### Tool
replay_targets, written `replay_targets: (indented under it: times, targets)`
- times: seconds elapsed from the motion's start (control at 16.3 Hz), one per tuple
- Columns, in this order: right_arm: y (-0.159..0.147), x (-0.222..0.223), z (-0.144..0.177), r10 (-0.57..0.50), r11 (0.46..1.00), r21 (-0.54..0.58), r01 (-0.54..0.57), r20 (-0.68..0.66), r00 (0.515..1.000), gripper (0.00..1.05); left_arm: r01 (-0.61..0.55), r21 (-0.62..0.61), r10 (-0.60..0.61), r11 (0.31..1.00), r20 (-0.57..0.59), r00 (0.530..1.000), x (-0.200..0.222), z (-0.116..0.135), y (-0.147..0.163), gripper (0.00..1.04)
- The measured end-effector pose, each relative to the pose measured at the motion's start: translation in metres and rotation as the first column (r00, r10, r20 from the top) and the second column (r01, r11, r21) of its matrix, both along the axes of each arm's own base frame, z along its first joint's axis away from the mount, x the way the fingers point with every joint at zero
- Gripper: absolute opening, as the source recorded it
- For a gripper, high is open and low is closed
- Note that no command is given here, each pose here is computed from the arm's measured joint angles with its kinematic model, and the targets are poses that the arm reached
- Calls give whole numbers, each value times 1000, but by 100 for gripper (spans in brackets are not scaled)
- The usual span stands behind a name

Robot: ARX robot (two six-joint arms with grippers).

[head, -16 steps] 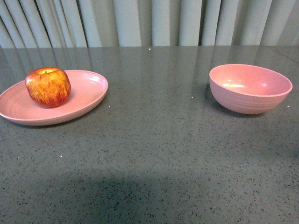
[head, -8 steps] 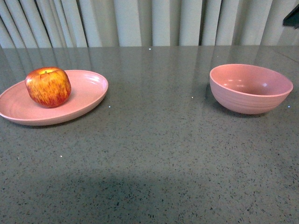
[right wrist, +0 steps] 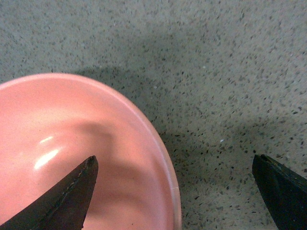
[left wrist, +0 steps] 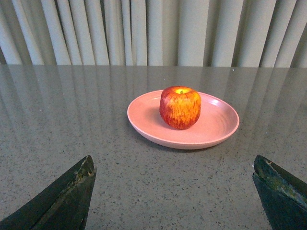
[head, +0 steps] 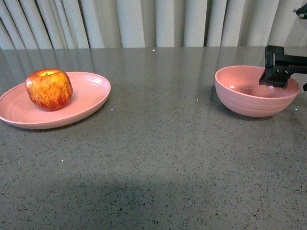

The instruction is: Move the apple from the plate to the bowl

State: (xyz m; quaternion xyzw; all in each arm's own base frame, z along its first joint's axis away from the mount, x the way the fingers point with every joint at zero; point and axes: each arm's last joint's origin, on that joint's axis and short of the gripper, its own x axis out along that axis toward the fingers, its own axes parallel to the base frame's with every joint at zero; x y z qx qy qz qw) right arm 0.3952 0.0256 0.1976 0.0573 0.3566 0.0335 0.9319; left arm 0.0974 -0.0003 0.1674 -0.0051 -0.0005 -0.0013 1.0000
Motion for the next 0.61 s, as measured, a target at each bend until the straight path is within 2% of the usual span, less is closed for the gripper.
replay_targets:
  times: [0.12,0.18,0.37,0.61]
  targets:
    - [3,1,-4,-2,1000,12,3,-19,1000,96,0,0,0,1000,0,1000,0,0,0,98]
    - [4,0,-5,4,1000,20,-4,-19,1000,87,0,0,0,1000,0,1000,0,0,0,98]
    - [6,0,-5,2,999,46,-1,-33,999,51,0,0,0,1000,0,1000,0,0,0,98]
    - [6,0,-5,-7,998,66,10,-43,999,19,0,0,0,1000,0,1000,0,0,0,98]
